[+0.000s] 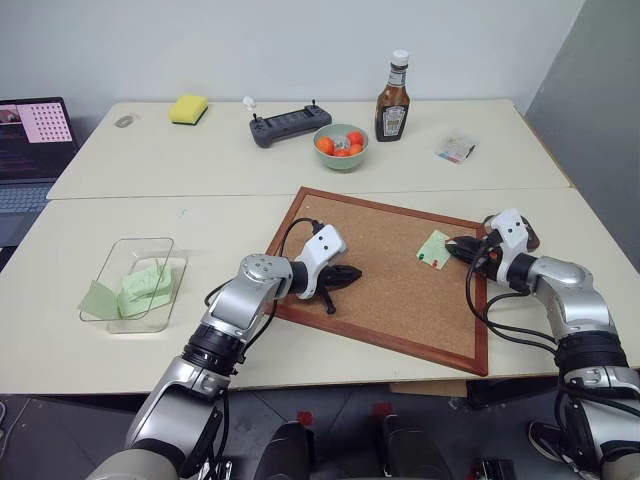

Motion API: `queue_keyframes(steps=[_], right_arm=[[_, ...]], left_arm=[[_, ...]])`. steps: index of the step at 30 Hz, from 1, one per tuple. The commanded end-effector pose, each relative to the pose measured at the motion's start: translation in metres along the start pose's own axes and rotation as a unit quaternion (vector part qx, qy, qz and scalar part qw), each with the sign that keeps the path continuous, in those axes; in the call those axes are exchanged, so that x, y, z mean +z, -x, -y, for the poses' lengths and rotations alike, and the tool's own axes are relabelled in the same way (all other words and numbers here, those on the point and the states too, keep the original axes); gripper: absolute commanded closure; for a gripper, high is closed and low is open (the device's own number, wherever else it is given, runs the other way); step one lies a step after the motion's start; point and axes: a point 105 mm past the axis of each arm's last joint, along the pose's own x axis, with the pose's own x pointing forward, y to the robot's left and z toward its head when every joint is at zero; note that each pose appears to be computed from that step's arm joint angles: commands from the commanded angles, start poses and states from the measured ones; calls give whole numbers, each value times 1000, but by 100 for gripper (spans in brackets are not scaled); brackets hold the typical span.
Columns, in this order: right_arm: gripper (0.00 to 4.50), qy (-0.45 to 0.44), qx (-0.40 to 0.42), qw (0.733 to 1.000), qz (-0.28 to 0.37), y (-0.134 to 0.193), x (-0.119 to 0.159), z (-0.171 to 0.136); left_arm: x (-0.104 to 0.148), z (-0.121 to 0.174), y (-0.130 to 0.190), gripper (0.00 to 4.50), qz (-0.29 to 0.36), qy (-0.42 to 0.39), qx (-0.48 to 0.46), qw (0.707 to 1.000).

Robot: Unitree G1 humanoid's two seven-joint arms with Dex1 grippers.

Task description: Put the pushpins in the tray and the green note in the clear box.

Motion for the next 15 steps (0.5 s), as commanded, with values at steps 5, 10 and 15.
queue_keyframes(steps=[5, 10, 15], right_arm=[[326, 3, -2, 1000, 29, -7, 17, 2], [326, 0, 0, 1000, 29, -8, 17, 1], [326, -2, -2, 1000, 29, -10, 15, 1]], left_arm=[[1, -1, 1, 450, -2, -10, 7, 1000], [1, -1, 1, 450, -2, -10, 7, 1000], [2, -1, 1, 450, -1, -11, 7, 1000]])
